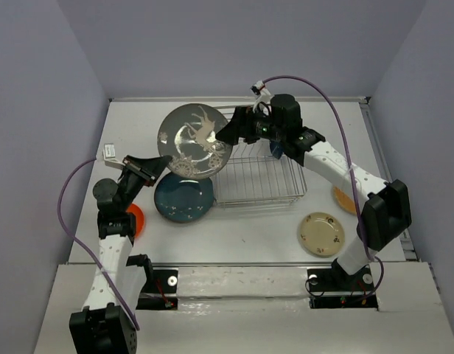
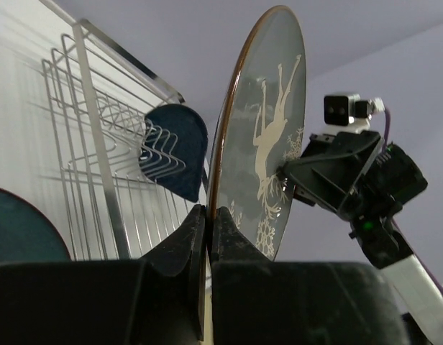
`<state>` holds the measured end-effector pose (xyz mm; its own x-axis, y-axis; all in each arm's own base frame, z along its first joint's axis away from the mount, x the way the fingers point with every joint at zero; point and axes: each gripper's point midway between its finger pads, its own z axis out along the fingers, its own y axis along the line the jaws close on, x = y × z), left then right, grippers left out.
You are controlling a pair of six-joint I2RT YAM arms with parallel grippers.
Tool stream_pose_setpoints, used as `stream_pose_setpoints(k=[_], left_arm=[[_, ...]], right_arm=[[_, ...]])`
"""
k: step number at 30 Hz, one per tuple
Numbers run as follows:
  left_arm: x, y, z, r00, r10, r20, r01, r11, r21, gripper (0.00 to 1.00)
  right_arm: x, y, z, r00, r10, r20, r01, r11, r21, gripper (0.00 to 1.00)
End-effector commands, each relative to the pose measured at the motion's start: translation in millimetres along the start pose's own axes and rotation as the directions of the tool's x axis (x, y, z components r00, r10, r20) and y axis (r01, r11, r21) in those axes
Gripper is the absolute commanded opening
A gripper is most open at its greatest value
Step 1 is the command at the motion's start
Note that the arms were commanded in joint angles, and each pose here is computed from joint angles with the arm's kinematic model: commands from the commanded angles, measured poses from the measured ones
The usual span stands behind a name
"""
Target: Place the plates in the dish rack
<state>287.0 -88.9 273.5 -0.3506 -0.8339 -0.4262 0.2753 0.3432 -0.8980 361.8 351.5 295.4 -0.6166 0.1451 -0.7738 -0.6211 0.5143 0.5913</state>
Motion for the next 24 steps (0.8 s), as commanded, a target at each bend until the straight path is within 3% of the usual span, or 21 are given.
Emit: stream_pose_setpoints(k=[1, 3, 4, 5, 6, 8, 9, 10, 12, 16, 20, 24], left_arm=[[10, -57, -9, 0.997, 0.062, -0.054, -0.049, 0.977, 0.208, 0.06], [11, -58, -11, 0.996, 0.075, -0.054, -0.061, 0.975, 0.214, 0.06], [15, -59, -11, 0.994, 0.08, -0.069, -0.064, 0.974, 0.219, 0.06], [18, -59, -11, 0.993, 0.084, -0.08, -0.064, 0.972, 0.224, 0.06], [19, -60, -11, 0.992, 0.089, -0.085, -0.067, 0.972, 0.227, 0.06], [22, -60, -11, 0.99, 0.107, -0.094, -0.082, 0.968, 0.235, 0.06], [24, -59, -11, 0.989, 0.111, -0.102, -0.085, 0.969, 0.234, 0.08], [26, -58, -12, 0.987, 0.117, -0.114, -0.087, 0.969, 0.233, 0.22], [33, -53, -14, 0.98, 0.135, -0.144, -0.1, 0.968, 0.229, 0.42], [46, -44, -18, 0.961, 0.183, -0.206, -0.138, 0.967, 0.216, 0.71], [55, -34, -20, 0.926, 0.292, -0.238, -0.255, 0.951, 0.173, 0.96], [49, -29, -19, 0.864, 0.455, -0.215, -0.446, 0.891, 0.091, 0.99]], right_arm=[[-10, 24, 1, 1.0, -0.013, 0.006, 0.013, 0.995, -0.099, 0.95], [-11, 29, 0, 1.0, -0.003, 0.021, 0.005, 0.992, -0.124, 0.88], [-8, 27, -1, 1.0, 0.003, 0.016, -0.001, 0.993, -0.121, 0.74], [-8, 30, -3, 1.0, 0.008, 0.016, -0.006, 0.992, -0.129, 0.67], [-6, 30, -4, 1.0, 0.013, 0.011, -0.011, 0.991, -0.132, 0.48], [-3, 34, -8, 1.0, 0.024, 0.0, -0.023, 0.989, -0.146, 0.27], [-2, 34, -10, 1.0, 0.025, 0.002, -0.025, 0.989, -0.143, 0.16], [-3, 35, -12, 1.0, 0.026, 0.006, -0.025, 0.99, -0.141, 0.07], [-8, 37, -23, 0.999, 0.02, 0.039, -0.015, 0.993, -0.116, 0.07], [-31, 16, -45, 0.99, -0.034, 0.136, 0.021, 0.995, 0.101, 0.07], [-66, 2, -76, 0.97, -0.11, 0.217, 0.043, 0.956, 0.292, 0.07], [-106, -19, -117, 0.939, -0.215, 0.269, 0.05, 0.857, 0.513, 0.07]])
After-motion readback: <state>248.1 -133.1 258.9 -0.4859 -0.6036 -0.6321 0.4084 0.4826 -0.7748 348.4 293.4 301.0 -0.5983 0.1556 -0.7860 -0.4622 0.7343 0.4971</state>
